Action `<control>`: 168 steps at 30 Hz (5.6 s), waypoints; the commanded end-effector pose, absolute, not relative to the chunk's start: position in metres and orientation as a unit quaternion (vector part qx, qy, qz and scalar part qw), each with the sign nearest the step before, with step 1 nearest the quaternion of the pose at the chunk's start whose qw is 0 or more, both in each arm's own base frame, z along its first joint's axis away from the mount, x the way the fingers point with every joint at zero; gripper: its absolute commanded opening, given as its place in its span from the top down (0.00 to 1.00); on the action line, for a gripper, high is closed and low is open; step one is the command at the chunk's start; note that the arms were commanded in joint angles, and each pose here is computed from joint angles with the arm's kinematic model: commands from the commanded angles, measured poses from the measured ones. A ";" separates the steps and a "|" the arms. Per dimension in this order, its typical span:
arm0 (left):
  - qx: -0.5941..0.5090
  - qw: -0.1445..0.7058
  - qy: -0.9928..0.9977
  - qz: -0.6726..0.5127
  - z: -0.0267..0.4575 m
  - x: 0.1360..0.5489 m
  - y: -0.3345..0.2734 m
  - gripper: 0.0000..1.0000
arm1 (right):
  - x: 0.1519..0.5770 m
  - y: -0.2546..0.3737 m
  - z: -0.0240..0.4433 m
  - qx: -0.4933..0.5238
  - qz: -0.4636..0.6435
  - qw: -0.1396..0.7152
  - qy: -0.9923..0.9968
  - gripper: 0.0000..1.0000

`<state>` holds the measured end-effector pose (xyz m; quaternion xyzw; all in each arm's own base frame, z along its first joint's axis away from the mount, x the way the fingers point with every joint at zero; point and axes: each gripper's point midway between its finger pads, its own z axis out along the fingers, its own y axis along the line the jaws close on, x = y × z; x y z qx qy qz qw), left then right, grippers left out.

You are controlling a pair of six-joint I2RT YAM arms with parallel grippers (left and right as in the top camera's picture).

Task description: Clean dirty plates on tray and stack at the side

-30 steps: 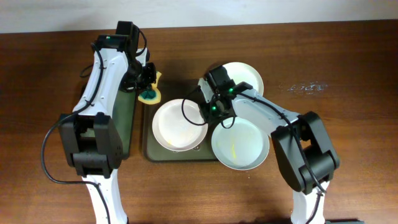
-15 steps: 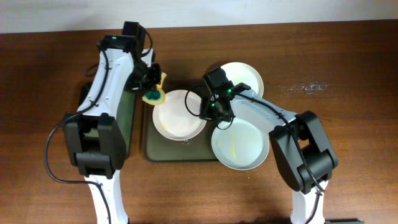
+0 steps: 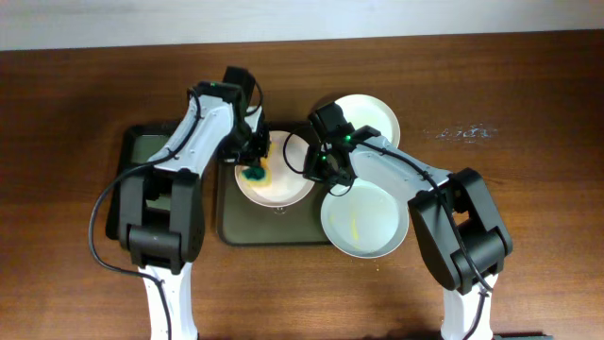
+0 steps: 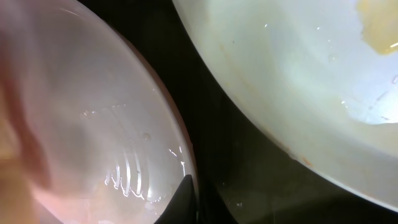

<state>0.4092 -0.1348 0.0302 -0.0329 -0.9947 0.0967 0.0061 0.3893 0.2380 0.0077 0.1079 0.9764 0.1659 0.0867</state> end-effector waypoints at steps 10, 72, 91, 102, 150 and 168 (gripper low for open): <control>-0.204 0.050 -0.948 0.238 0.011 0.360 -0.175 1.00 | 0.389 0.225 -0.003 0.107 0.134 0.090 0.981 0.96; -0.108 -0.115 -0.987 0.031 0.118 0.466 -0.125 1.00 | 0.359 0.160 0.247 -0.031 -0.250 0.426 0.869 0.96; -0.108 -0.115 -0.987 0.032 0.117 0.466 -0.126 1.00 | 0.324 0.179 0.334 -0.011 -0.390 0.583 0.713 0.96; -0.108 -0.115 -0.987 0.031 0.117 0.466 -0.125 1.00 | 0.338 0.200 0.257 -0.050 -0.226 0.469 0.853 0.96; -0.108 -0.115 -0.987 0.032 0.117 0.466 -0.125 1.00 | 0.312 -0.117 0.055 0.345 0.049 0.146 0.926 0.39; -0.108 -0.113 -0.987 0.032 0.117 0.465 -0.125 1.00 | 0.267 0.021 0.060 0.147 0.142 -0.003 0.979 0.38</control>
